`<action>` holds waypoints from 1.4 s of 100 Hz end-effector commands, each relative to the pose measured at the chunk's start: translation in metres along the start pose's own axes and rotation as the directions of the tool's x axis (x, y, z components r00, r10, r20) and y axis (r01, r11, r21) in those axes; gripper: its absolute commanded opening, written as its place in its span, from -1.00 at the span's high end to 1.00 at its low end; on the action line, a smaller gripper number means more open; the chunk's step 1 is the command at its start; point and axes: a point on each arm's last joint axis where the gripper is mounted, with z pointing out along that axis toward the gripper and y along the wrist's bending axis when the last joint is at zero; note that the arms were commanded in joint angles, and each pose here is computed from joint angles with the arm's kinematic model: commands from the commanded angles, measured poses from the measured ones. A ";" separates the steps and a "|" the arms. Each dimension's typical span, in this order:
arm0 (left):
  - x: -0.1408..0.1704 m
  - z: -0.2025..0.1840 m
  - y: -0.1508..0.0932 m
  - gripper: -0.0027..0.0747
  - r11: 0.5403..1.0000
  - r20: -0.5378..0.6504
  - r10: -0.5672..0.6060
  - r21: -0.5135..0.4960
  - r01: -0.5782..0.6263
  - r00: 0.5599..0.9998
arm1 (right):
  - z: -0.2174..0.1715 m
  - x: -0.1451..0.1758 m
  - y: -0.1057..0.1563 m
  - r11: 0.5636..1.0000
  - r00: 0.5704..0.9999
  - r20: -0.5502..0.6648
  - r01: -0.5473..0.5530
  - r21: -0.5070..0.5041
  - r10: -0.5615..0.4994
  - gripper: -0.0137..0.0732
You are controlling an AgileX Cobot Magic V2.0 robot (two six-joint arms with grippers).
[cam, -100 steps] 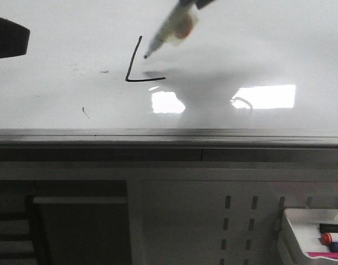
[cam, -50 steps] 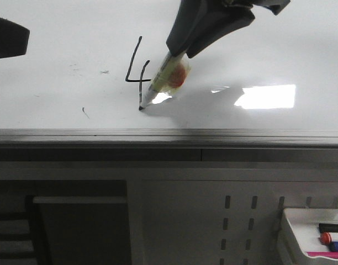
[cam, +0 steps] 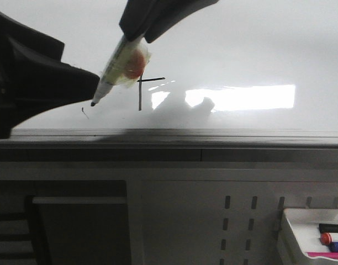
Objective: Write number 4 on whiteboard
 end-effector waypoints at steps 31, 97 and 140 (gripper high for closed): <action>-0.010 0.020 0.001 0.55 1.000 0.074 -0.019 0.018 0.018 0.997 | -0.020 -0.015 0.015 0.999 0.995 0.099 0.017 -0.040 -0.013 0.83; -0.005 0.020 0.031 0.98 0.849 0.071 -0.474 -0.226 0.477 0.878 | -0.044 -0.029 -0.001 0.997 0.961 0.273 0.032 0.066 -0.048 -0.29; -0.022 0.049 0.081 0.98 0.664 -0.084 -0.722 -0.364 0.653 0.687 | -0.068 -0.029 -0.001 0.996 0.949 0.312 0.029 0.078 -0.052 -0.10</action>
